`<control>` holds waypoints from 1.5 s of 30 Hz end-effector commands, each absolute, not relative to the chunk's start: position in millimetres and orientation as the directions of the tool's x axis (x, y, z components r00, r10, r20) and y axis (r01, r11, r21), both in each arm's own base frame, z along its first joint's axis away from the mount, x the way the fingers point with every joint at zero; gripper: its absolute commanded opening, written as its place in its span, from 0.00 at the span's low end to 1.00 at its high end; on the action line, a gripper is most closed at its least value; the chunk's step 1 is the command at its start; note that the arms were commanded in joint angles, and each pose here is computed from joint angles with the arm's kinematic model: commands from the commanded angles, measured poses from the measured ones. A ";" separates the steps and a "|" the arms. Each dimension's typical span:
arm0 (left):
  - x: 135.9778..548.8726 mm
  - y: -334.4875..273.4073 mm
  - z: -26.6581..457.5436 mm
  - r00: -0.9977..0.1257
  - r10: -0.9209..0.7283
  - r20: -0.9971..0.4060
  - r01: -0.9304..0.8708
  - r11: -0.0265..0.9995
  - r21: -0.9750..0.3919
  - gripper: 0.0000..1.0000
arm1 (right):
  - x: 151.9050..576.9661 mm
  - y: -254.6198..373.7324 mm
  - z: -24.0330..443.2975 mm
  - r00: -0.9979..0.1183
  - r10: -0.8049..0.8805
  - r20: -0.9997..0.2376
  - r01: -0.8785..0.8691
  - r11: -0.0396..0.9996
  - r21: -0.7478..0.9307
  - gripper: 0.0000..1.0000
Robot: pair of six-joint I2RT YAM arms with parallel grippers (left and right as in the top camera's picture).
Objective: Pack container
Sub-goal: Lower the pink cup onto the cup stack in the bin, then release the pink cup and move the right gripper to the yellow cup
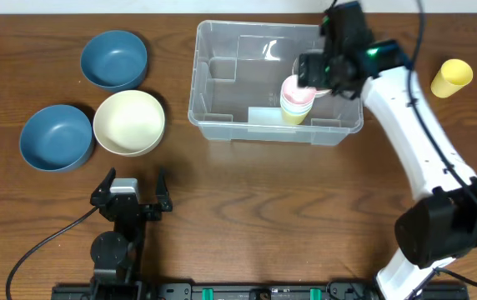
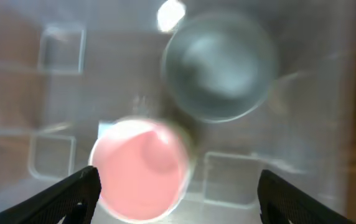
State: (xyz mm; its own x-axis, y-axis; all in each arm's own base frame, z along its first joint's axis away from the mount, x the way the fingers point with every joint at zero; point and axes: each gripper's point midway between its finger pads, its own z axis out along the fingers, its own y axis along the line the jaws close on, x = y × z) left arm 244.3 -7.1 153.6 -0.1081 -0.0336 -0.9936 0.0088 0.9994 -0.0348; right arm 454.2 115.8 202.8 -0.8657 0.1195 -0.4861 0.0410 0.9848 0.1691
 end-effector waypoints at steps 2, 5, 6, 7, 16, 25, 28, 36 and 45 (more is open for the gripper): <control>243.7 -4.2 135.6 -0.159 -0.022 -0.987 -0.005 1.000 -0.021 0.98 | 465.8 36.7 234.1 -0.793 0.295 -0.533 0.240 0.956 0.172 0.82; 243.7 -4.2 135.6 -0.159 -0.022 -0.987 -0.005 1.000 -0.021 0.98 | 465.1 -23.2 229.9 -0.753 0.404 -0.519 0.371 0.913 0.172 0.82; 243.7 -4.2 135.6 -0.159 -0.022 -0.987 -0.005 1.000 -0.021 0.98 | 464.3 -44.8 229.4 -0.733 0.438 -0.520 0.413 0.895 0.172 0.82; 243.7 -4.2 135.6 -0.159 -0.022 -0.987 -0.005 1.000 -0.021 0.98 | 463.3 -63.1 229.8 -0.713 0.466 -0.523 0.447 0.878 0.174 0.81; 243.7 -4.2 135.6 -0.159 -0.022 -0.987 -0.005 1.000 -0.021 0.98 | 444.6 -199.8 202.7 -0.565 0.648 -0.510 0.674 0.719 0.167 0.77; 243.7 -4.2 135.6 -0.159 -0.022 -0.987 -0.005 1.000 -0.021 0.98 | 443.9 -244.9 134.8 -0.593 0.679 -0.432 0.712 0.693 0.111 0.76; 243.7 -4.2 135.6 -0.159 -0.022 -0.987 -0.005 1.000 -0.021 0.98 | 457.2 -249.2 123.1 -0.610 0.652 -0.450 0.683 0.721 0.119 0.76; 243.7 -4.2 135.6 -0.159 -0.022 -0.987 -0.005 1.000 -0.021 0.98 | 478.2 -255.8 90.8 -0.606 0.649 -0.460 0.674 0.726 0.136 0.71; 243.7 -4.2 135.6 -0.159 -0.022 -0.987 -0.005 1.000 -0.021 0.98 | 479.2 -254.1 52.1 -0.632 0.661 -0.404 0.677 0.725 0.128 0.59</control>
State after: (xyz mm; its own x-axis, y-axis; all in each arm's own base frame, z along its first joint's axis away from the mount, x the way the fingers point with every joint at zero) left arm 244.3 -7.1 153.6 -0.1081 -0.0336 -0.9936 0.0088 0.9994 -0.0348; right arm 476.8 -252.0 57.0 -0.6260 0.6663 -0.4052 0.6830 0.7192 0.1275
